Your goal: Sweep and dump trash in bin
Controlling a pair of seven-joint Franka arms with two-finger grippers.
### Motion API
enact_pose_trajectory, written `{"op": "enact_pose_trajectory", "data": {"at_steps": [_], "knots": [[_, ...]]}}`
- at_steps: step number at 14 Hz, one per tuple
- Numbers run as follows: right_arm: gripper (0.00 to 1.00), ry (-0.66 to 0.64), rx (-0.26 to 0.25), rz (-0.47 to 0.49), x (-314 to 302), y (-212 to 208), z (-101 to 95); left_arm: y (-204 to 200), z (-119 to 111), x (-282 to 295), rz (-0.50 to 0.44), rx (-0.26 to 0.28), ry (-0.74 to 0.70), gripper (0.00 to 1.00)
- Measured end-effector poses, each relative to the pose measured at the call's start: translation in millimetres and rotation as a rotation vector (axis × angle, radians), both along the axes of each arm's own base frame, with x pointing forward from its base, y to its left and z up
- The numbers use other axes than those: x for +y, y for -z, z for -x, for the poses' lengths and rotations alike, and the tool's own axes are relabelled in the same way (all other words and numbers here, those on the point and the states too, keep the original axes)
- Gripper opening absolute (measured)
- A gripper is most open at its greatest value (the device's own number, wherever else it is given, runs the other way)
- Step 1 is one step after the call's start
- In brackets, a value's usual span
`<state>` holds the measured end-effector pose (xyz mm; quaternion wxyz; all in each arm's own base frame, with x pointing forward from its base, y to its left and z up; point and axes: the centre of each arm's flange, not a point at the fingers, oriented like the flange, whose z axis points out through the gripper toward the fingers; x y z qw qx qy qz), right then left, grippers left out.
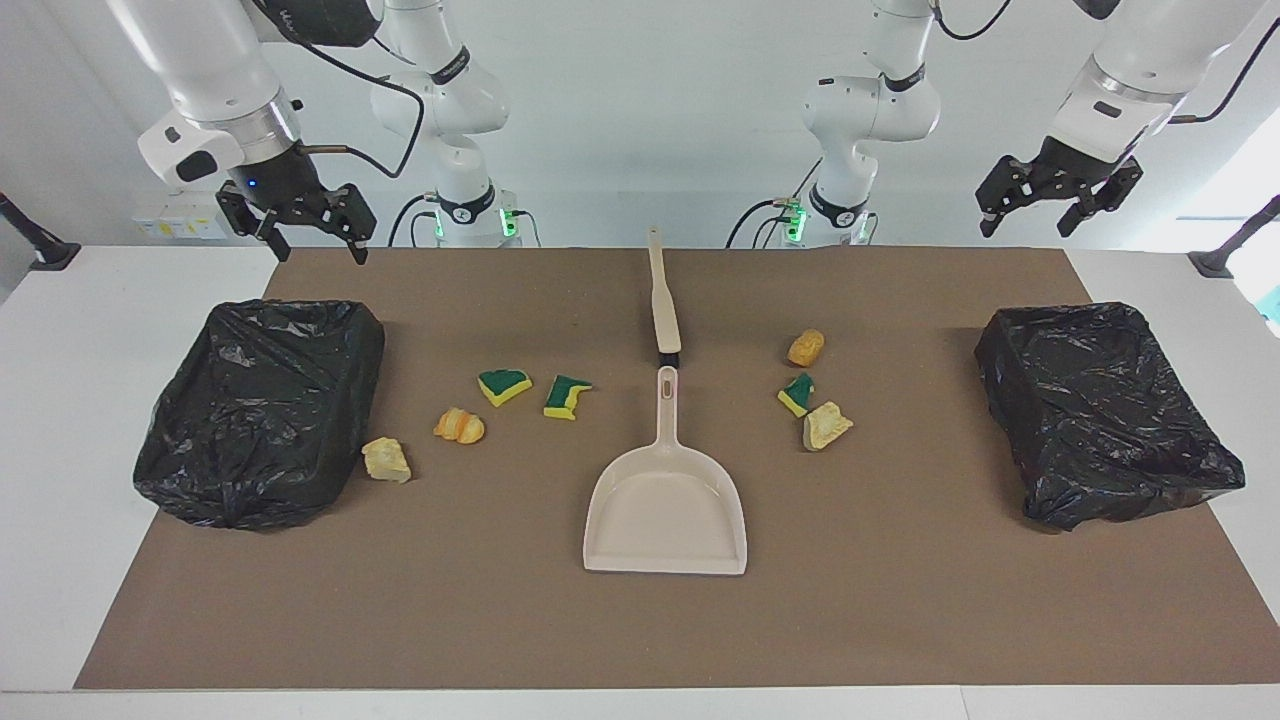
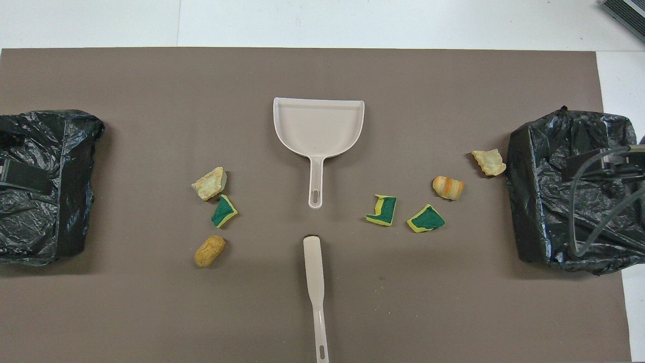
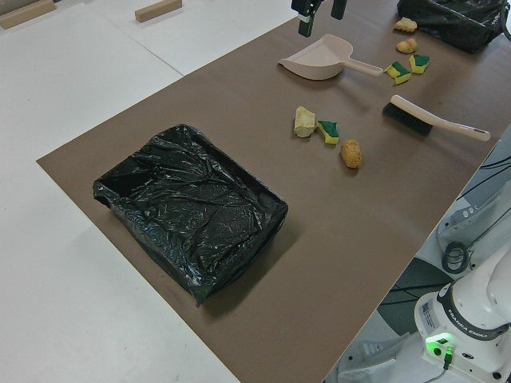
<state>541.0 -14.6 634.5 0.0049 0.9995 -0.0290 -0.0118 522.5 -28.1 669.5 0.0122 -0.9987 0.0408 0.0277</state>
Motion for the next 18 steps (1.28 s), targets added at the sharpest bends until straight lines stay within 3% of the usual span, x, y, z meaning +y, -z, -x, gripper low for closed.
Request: {"op": "enact_pose_trajectory", "data": {"at_steps": [18], "knots": [[1.00,0.000,0.000,0.000,0.1,0.0,0.0,1.7,2.7,-13.2,0.000,0.012,0.024,1.00]]}}
